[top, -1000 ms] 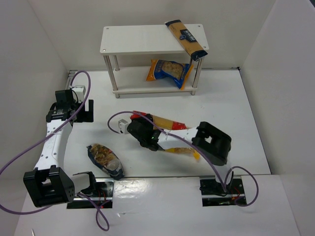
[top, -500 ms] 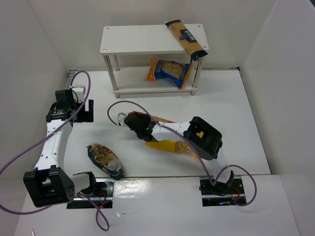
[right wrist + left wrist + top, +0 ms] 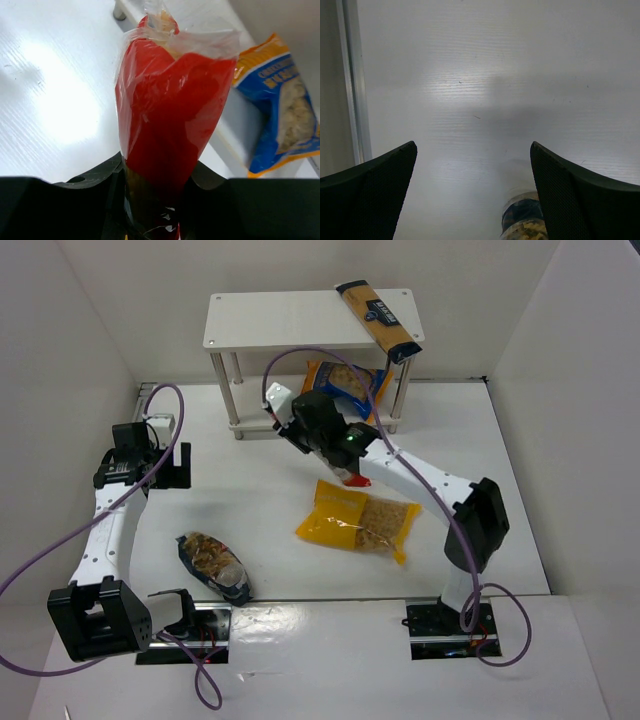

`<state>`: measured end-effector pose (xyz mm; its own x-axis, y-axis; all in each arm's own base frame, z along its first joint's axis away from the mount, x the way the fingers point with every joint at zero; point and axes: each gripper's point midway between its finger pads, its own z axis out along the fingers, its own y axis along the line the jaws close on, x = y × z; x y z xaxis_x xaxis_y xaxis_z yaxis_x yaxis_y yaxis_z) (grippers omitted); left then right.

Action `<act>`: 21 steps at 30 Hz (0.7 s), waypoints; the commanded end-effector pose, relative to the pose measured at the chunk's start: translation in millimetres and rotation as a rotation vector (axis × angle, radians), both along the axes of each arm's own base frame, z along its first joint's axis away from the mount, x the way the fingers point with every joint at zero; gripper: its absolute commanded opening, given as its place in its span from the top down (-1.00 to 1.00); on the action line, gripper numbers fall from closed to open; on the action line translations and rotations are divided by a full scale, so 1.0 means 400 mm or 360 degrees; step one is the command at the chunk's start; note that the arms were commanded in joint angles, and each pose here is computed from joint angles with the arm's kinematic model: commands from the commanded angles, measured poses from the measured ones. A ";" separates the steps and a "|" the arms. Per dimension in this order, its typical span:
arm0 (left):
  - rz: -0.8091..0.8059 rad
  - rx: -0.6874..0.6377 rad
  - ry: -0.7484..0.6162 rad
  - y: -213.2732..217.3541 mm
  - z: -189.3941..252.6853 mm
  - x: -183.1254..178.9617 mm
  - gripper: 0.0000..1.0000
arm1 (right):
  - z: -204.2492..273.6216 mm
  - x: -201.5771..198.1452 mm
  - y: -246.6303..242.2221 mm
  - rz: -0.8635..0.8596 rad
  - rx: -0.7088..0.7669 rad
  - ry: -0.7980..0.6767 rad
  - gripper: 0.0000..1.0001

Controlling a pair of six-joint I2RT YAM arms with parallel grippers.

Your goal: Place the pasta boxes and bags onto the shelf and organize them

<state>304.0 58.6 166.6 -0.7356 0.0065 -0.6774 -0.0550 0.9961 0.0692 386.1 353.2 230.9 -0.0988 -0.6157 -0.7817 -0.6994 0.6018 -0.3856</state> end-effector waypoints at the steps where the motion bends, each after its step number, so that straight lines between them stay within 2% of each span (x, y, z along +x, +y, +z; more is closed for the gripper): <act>1: -0.0022 -0.0011 -0.0038 -0.006 0.013 0.013 -0.99 | 0.083 -0.033 0.009 0.0081 0.0082 -0.0029 1.00; 6: -0.0022 -0.0011 -0.0038 -0.006 0.013 0.013 -0.99 | -0.130 -0.026 -0.015 0.0023 -0.0285 0.0102 1.00; 14: -0.0033 -0.0012 -0.0085 -0.010 0.034 0.009 -0.99 | -0.314 -0.050 0.001 0.0040 -0.0439 0.0216 1.00; 19: -0.0032 -0.0026 -0.0021 -0.009 0.004 0.016 -0.99 | -0.368 -0.076 0.021 0.0059 -0.0474 0.0196 1.00; 21: -0.0022 -0.0019 -0.0002 -0.005 -0.004 0.016 -0.99 | -0.365 -0.074 0.025 0.0050 -0.0453 0.0193 0.56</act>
<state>304.8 56.5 164.4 -0.7394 0.0056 -0.6733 -0.0464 0.9972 0.0593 353.5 347.3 76.2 -0.1533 -0.8596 -0.4874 -0.7945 0.4005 -0.4564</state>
